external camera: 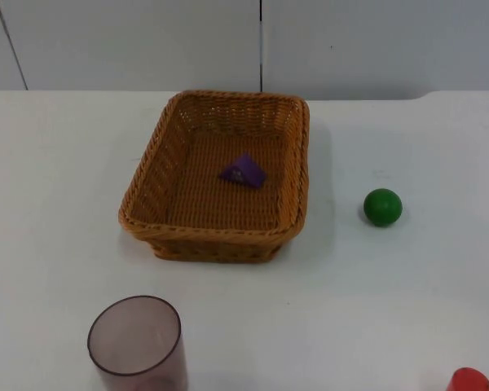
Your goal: Pick up the basket with the left hand and place the triangular block into the basket with the right hand.
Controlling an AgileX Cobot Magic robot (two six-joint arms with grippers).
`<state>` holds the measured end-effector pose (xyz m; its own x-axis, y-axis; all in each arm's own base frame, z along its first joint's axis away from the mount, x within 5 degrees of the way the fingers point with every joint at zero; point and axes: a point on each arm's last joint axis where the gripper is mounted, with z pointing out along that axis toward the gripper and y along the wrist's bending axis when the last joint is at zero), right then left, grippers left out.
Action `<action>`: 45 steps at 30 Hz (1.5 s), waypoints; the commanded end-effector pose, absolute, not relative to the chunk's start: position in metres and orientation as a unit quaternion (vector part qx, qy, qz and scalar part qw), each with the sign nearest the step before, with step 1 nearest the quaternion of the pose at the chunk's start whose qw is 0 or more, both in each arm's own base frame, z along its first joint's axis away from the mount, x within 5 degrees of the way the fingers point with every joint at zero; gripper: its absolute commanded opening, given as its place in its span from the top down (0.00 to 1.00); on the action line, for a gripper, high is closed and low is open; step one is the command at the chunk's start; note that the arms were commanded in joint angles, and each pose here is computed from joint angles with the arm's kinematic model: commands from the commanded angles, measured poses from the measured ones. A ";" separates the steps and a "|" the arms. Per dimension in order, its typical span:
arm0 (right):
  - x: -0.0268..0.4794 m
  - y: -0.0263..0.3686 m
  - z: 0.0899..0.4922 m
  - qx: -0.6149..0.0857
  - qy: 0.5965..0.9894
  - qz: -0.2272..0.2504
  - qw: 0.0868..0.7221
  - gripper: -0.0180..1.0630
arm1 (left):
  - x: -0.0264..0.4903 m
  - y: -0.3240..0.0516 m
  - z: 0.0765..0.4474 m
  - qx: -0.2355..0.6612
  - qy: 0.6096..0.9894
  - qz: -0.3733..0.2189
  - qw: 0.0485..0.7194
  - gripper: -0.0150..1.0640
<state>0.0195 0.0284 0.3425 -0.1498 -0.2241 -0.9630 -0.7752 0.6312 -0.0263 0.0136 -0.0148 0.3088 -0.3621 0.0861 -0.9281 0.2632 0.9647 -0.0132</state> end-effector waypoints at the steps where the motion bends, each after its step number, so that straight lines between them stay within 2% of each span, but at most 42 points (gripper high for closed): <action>1: 0.016 0.024 0.336 -0.350 0.722 0.246 0.544 0.18 | 0.009 -0.013 0.300 0.103 0.824 -0.077 0.553 0.01; 6: 0.007 0.012 0.330 -0.342 0.733 0.243 0.536 0.18 | -0.003 -0.011 0.292 0.102 0.804 -0.073 0.581 0.01; 18: 0.001 0.001 0.295 -0.313 0.776 0.233 0.496 0.18 | -0.004 -0.010 0.291 0.098 0.811 -0.071 0.572 0.01; 25: -0.005 -0.005 0.295 -0.303 0.763 0.245 0.515 0.18 | -0.007 -0.010 0.289 0.097 0.823 -0.074 0.554 0.01; 28: -0.006 -0.006 0.292 -0.306 0.771 0.240 0.504 0.18 | -0.007 -0.010 0.279 0.102 0.845 -0.070 0.520 0.01; 33: -0.005 -0.005 0.279 -0.318 0.794 0.221 0.469 0.18 | -0.007 -0.010 0.278 0.100 0.847 -0.071 0.517 0.01; 45: -0.006 -0.005 0.280 -0.328 0.788 0.223 0.471 0.18 | -0.006 -0.005 0.274 0.069 0.856 -0.057 0.510 0.01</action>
